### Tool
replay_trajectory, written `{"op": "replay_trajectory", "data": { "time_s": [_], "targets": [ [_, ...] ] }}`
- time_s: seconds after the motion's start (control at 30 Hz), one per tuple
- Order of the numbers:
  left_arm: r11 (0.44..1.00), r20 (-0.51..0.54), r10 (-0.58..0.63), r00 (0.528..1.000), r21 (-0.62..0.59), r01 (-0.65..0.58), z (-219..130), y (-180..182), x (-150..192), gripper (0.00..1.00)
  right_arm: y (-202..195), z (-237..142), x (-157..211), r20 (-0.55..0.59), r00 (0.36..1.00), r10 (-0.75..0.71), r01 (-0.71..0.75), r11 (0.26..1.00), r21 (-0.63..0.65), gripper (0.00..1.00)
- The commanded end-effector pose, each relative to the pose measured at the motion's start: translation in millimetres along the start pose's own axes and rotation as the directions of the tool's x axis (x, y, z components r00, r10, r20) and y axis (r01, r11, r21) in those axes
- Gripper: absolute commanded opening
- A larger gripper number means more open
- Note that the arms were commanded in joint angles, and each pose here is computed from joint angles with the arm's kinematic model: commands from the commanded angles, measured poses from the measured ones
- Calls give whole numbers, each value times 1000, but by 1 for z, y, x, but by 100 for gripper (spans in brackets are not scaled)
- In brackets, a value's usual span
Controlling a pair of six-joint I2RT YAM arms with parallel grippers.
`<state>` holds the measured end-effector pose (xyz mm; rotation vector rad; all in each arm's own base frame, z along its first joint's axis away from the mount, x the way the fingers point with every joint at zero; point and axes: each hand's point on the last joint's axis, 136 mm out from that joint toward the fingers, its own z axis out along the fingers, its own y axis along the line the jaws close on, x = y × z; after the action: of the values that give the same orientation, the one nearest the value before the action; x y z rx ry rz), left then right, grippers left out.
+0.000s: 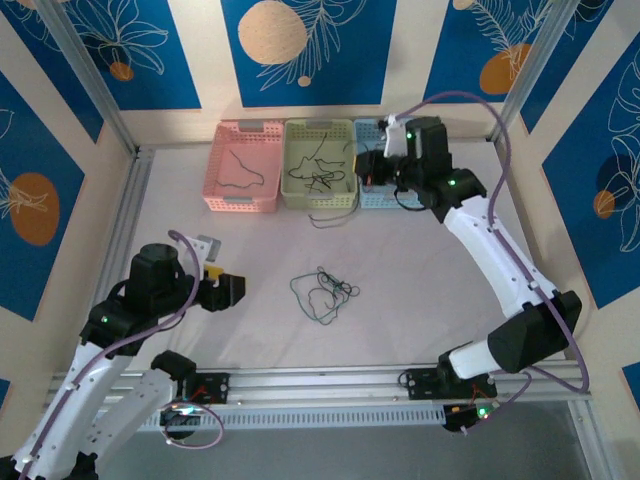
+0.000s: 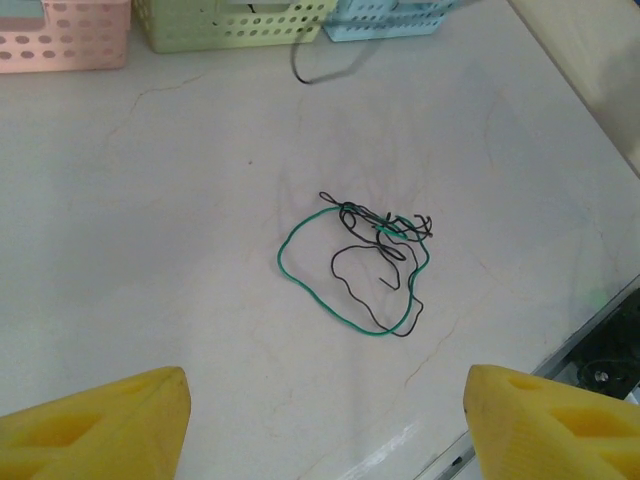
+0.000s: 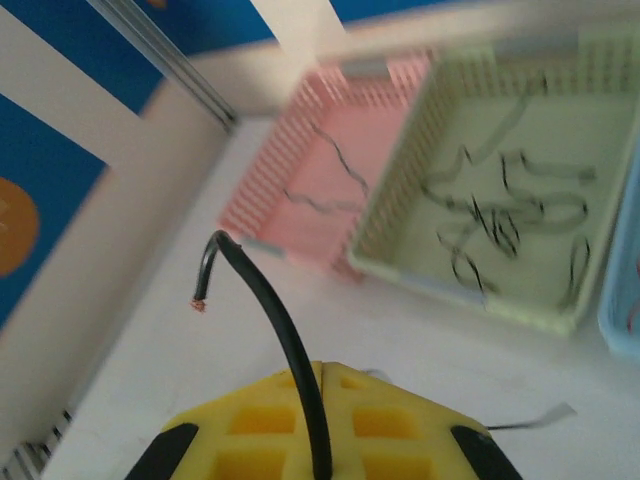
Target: Untangle the cables
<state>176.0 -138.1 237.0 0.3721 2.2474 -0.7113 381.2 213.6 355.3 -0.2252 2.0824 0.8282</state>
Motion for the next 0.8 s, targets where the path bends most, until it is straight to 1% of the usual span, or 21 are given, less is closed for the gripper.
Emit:
{"op": "replay_trajectory", "data": {
  "time_s": [0.0, 0.17, 0.27, 0.37, 0.43, 0.6, 0.77],
  "targets": [
    [999, 8, 23, 1000, 33, -24, 2, -4, -2, 73, 5, 2, -28, 41, 999, 5, -4, 1000, -26, 0],
    [999, 20, 29, 999, 37, -30, 0, -5, -3, 73, 1, 25, -78, 131, 991, 34, -28, 999, -47, 0],
    [999, 18, 28, 999, 37, -29, 1, -5, -2, 73, -8, 47, -97, 159, 985, 61, -53, 997, -54, 0],
    [998, 20, 32, 999, 57, -33, 0, -9, -2, 74, -25, 73, -112, 182, 978, 104, -98, 994, -41, 0],
    [997, 33, 38, 999, 70, -41, -2, -11, -3, 74, -33, 90, -122, 217, 966, 140, -130, 990, -62, 0],
    [998, 30, 35, 999, 57, -37, -1, -9, -2, 76, -54, 136, -131, 211, 956, 205, -193, 978, -75, 0],
    [998, 18, 31, 999, 55, -32, 1, -8, -2, 76, -92, 189, -104, 125, 953, 275, -276, 961, -12, 0]
  ]
}}
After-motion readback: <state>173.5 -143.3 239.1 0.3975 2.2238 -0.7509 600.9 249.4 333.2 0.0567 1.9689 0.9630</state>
